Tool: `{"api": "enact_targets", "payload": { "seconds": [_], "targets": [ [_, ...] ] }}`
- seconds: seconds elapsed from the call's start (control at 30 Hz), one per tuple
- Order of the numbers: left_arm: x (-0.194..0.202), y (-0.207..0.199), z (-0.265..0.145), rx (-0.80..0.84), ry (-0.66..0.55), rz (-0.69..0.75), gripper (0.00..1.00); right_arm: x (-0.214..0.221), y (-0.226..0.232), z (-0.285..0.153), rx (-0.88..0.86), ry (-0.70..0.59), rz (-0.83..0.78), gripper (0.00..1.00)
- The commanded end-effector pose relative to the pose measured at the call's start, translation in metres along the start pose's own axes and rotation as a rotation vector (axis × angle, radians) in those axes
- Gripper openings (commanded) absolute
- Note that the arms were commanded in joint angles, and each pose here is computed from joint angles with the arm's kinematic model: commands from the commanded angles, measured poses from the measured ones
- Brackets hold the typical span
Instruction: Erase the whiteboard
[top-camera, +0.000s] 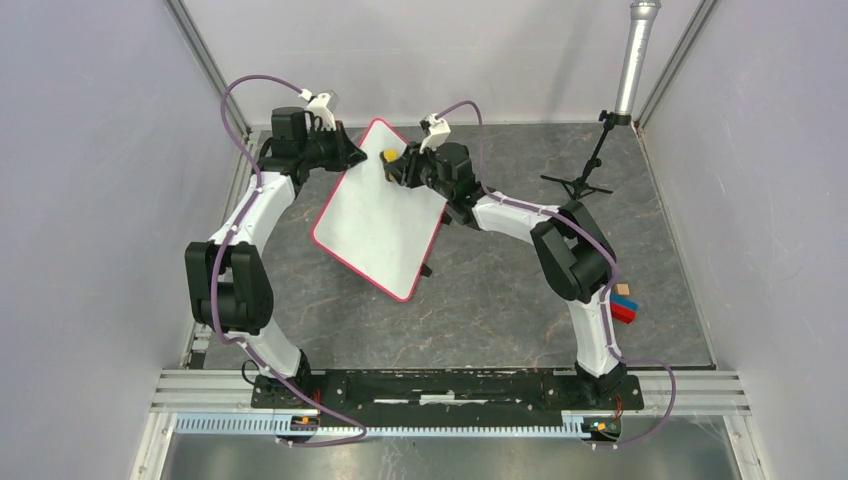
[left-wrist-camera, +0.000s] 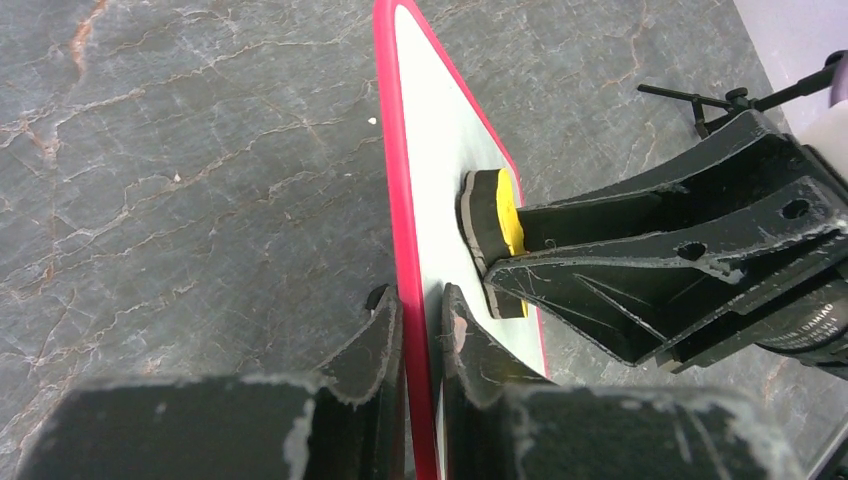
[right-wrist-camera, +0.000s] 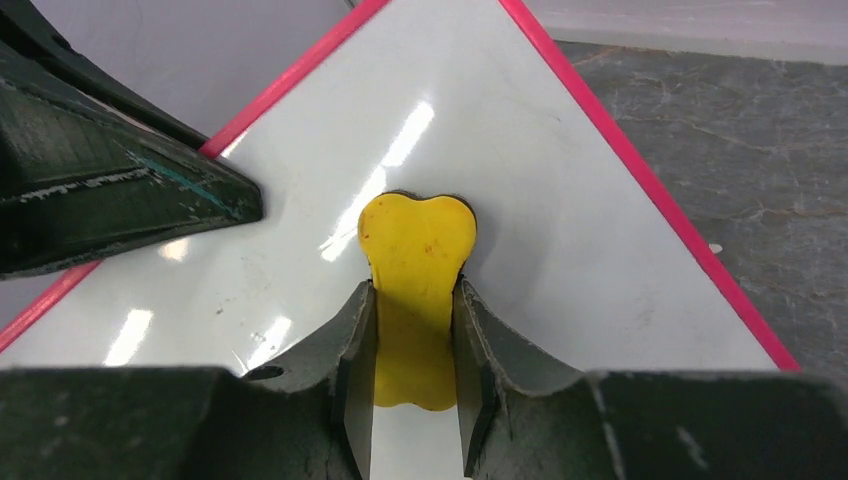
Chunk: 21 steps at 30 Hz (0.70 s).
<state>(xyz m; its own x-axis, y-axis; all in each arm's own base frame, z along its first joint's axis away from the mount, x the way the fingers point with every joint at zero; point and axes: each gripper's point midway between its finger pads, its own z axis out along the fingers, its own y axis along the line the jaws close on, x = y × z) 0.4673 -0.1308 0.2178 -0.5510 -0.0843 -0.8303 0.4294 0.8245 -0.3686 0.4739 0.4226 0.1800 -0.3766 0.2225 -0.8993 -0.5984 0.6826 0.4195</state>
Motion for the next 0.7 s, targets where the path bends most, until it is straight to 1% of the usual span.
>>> {"api": "enact_targets", "payload": {
  "seconds": [0.0, 0.03, 0.13, 0.23, 0.3, 0.37, 0.43, 0.5, 0.57, 0.63, 0.67],
  "targets": [
    [-0.011, -0.037, 0.000, 0.128, -0.027, 0.153, 0.02, 0.062, -0.038, -0.018, 0.061, 0.134, 0.111, 0.23],
    [-0.012, -0.037, 0.000, 0.126, -0.027, 0.152, 0.02, 0.066, -0.053, -0.024, 0.091, 0.136, 0.135, 0.23],
    [-0.010, -0.034, 0.002, 0.120, -0.023, 0.144, 0.02, 0.071, -0.075, -0.034, 0.134, 0.147, 0.158, 0.24],
    [-0.009, -0.028, 0.004, 0.098, -0.018, 0.122, 0.03, 0.058, -0.067, -0.037, 0.112, 0.135, 0.126, 0.24],
    [-0.010, -0.021, 0.004, 0.069, -0.023, 0.100, 0.11, 0.045, -0.062, -0.044, 0.116, 0.124, 0.087, 0.24],
    [-0.014, -0.017, 0.001, 0.032, -0.024, 0.086, 0.24, 0.027, -0.062, -0.058, 0.148, 0.108, 0.023, 0.25],
    [-0.017, -0.013, -0.003, -0.012, -0.015, 0.061, 0.44, 0.011, -0.064, -0.077, 0.196, 0.101, -0.049, 0.30],
    [-0.023, -0.016, -0.009, -0.022, -0.028, 0.042, 0.53, 0.003, -0.070, -0.101, 0.251, 0.118, -0.113, 0.32],
    [-0.030, -0.019, -0.016, -0.035, -0.050, 0.029, 0.59, 0.011, -0.080, -0.136, 0.318, 0.144, -0.154, 0.34],
    [-0.035, -0.020, -0.025, -0.059, -0.068, 0.027, 0.74, 0.024, -0.092, -0.172, 0.372, 0.170, -0.179, 0.33],
    [-0.037, -0.019, -0.030, -0.077, -0.075, 0.023, 0.76, 0.031, -0.101, -0.189, 0.414, 0.191, -0.194, 0.33]
  ]
}}
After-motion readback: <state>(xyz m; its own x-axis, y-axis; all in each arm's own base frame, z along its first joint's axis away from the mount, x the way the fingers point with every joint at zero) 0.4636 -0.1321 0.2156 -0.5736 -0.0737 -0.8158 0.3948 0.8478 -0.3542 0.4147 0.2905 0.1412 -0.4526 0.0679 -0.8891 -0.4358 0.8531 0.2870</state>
